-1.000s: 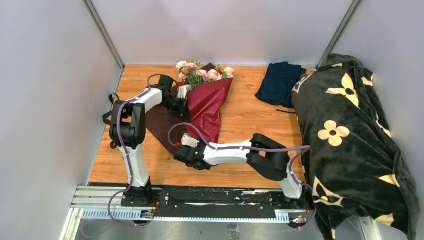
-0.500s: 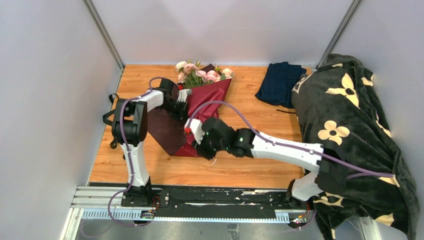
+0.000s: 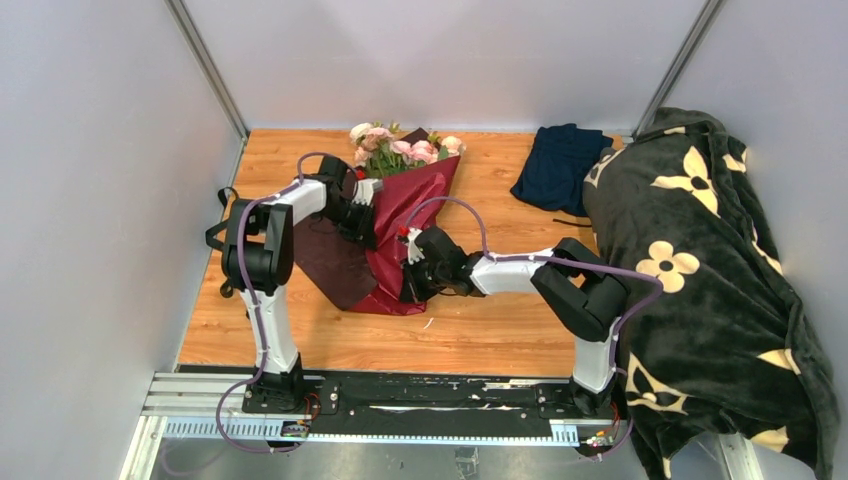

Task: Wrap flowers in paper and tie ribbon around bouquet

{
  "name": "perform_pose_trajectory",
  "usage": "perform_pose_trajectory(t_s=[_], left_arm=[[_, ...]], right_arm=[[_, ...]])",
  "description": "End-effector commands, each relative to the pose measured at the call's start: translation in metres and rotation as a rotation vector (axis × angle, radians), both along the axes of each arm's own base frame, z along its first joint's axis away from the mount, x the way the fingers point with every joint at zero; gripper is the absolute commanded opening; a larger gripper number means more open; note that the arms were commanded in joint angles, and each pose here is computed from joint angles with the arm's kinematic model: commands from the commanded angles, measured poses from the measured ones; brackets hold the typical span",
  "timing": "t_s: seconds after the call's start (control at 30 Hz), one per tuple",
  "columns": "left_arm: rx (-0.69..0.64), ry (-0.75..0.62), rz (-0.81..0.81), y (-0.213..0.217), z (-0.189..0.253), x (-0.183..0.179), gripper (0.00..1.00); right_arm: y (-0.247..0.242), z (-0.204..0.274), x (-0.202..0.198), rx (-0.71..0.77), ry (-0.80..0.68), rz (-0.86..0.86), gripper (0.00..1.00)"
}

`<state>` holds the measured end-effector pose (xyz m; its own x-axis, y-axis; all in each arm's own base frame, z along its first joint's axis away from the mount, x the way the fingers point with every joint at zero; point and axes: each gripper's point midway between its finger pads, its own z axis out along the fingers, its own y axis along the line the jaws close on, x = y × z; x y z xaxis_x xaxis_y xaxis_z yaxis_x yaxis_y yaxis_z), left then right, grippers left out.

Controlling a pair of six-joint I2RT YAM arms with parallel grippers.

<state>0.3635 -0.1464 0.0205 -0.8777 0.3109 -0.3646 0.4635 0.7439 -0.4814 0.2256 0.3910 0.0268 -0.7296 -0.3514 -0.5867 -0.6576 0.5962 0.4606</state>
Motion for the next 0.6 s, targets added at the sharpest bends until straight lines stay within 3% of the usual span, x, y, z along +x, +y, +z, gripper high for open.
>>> perform_pose_trajectory(t_s=[0.0,0.07,0.13,0.2,0.3,0.37,0.43,0.57], left_arm=[[0.103,-0.154,0.012,0.021,0.043,0.023,0.31],[0.105,-0.221,0.016,0.023,0.076,0.025,0.48],[0.072,-0.341,0.004,0.019,0.127,0.021,0.52],[0.025,-0.414,-0.037,0.008,0.161,0.004,0.51],[-0.033,-0.443,-0.28,-0.025,0.182,-0.067,0.35],[-0.042,-0.368,-0.442,-0.034,0.158,-0.115,0.21],[-0.022,-0.294,-0.595,-0.028,0.121,-0.149,0.14],[0.067,-0.264,-0.789,-0.006,0.067,-0.162,0.09]], right_arm=[[-0.018,-0.032,-0.015,-0.006,0.137,-0.09,0.0],[-0.019,-0.035,-0.018,-0.005,0.153,-0.102,0.0],[-0.021,-0.037,-0.021,-0.004,0.171,-0.112,0.0],[-0.019,-0.037,-0.022,0.014,0.181,-0.113,0.0],[-0.017,-0.036,-0.024,0.022,0.202,-0.117,0.0],[-0.017,-0.038,-0.024,0.022,0.222,-0.133,0.0],[-0.015,-0.038,-0.023,0.039,0.241,-0.15,0.0],[-0.012,-0.042,-0.022,0.061,0.284,-0.179,0.0]])
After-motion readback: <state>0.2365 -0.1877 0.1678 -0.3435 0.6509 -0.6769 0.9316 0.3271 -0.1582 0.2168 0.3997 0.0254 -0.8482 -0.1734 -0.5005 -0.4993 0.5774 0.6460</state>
